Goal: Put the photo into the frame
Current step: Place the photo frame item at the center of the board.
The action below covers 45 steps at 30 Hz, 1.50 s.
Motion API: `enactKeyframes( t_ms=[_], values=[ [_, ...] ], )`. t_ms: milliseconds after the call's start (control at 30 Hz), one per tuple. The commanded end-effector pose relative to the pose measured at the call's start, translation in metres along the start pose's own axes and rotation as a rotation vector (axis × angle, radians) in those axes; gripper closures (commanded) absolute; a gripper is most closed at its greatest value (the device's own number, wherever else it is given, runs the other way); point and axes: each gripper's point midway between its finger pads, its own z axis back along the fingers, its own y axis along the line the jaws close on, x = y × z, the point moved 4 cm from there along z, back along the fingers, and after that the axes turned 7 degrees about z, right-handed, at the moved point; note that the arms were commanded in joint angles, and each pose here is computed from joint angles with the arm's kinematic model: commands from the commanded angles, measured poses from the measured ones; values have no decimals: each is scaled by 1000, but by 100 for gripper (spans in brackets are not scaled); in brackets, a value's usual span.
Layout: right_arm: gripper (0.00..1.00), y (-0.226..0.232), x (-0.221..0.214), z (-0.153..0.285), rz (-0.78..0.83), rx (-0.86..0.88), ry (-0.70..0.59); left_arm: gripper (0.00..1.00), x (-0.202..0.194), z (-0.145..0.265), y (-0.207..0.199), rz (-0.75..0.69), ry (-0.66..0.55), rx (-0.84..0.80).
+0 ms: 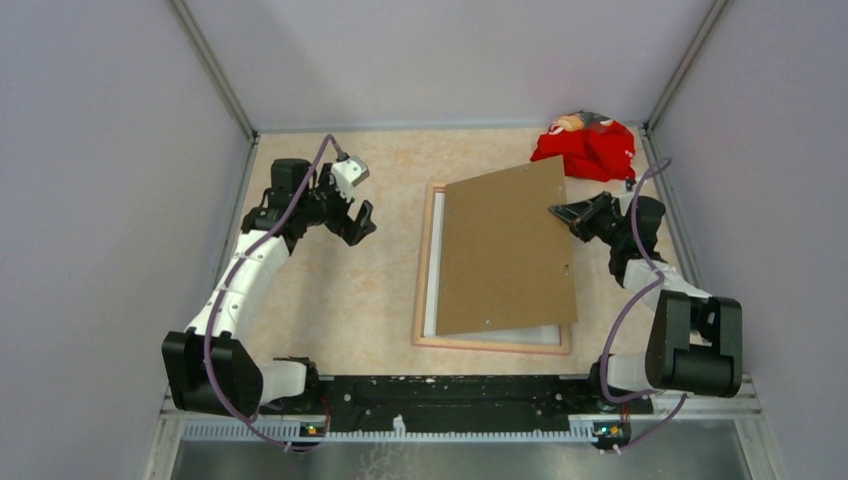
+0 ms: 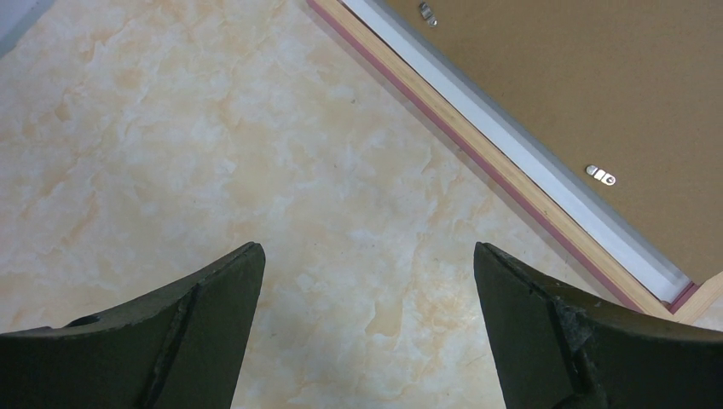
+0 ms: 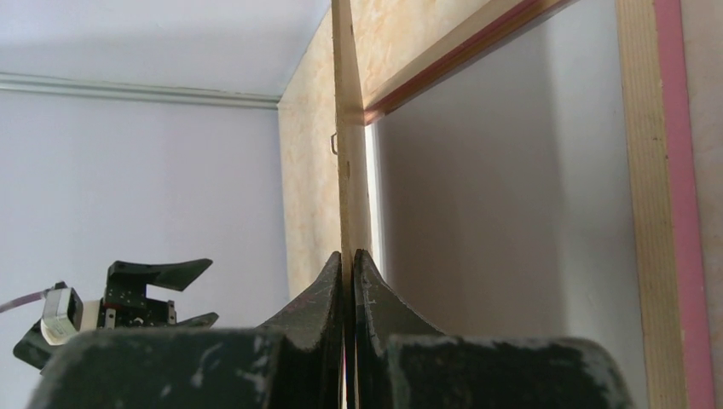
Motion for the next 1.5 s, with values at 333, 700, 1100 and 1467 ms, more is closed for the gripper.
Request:
enactKeyframes(
  t_ms=[333, 700, 1100, 1467],
  values=[
    [100, 7, -7, -11, 1, 80, -10, 1, -3, 1, 1, -34, -9, 8],
    [100, 6, -13, -17, -19, 104, -7, 2, -7, 1, 2, -44, 3, 11],
    [100, 4, -19, -23, -7, 100, -19, 2, -11, 3, 0, -59, 12, 15],
    [100, -4, -31, -25, 1, 84, -26, 2, -15, 4, -1, -63, 22, 11]
  ],
)
